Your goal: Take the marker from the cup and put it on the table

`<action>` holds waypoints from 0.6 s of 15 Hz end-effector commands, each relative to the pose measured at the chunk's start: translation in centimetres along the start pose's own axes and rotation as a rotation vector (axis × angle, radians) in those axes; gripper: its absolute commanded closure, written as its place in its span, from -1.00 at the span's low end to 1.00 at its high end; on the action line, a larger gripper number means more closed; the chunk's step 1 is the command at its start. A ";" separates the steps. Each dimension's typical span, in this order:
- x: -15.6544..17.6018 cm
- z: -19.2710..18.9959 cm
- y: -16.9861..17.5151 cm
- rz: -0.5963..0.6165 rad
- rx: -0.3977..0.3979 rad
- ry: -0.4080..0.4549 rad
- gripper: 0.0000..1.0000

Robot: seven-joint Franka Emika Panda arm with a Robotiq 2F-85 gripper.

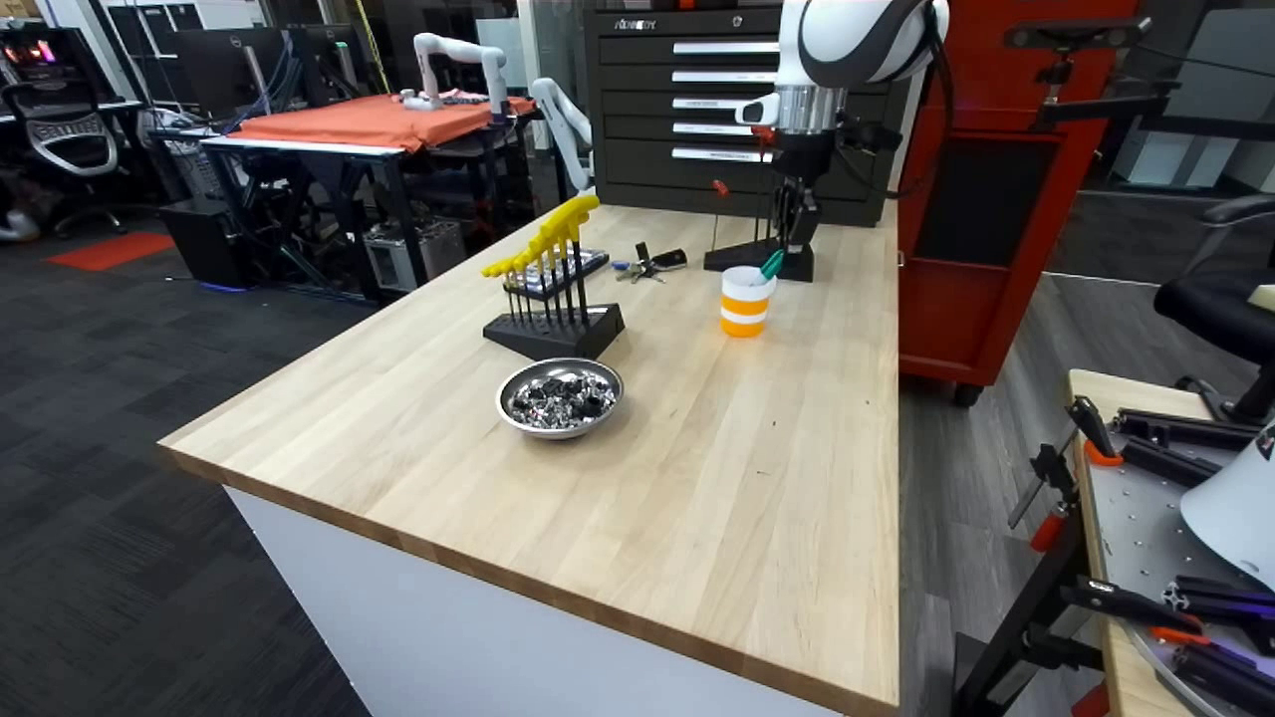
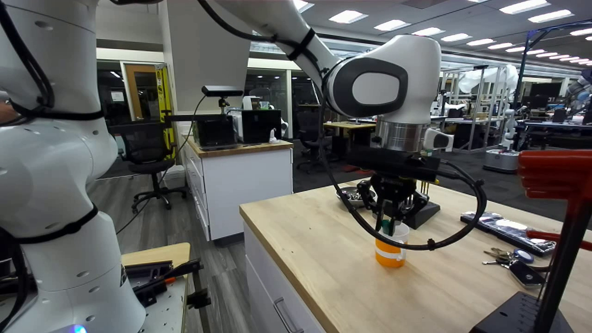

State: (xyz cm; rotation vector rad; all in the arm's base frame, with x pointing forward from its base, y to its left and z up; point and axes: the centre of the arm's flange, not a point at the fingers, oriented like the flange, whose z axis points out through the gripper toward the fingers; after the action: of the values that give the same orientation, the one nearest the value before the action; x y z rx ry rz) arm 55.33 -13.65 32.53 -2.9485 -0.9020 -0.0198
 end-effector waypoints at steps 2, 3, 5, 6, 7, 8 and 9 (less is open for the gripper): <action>0.3 -0.4 0.7 -0.011 0.008 0.005 0.89; 0.2 -0.6 0.7 -0.013 0.004 0.002 0.89; 0.1 -1.1 0.7 -0.010 0.003 0.000 0.89; 0.0 -1.4 0.7 -0.011 0.002 0.001 0.89; -0.1 -1.9 0.6 -0.012 -0.003 -0.001 0.89; -0.1 -2.2 0.7 -0.012 -0.006 -0.003 0.89; -0.1 -2.7 0.7 -0.008 -0.012 -0.007 0.89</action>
State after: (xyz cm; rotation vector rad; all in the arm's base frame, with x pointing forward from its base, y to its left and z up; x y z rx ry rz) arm 55.69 -13.76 33.22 -2.9547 -0.9100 -0.0318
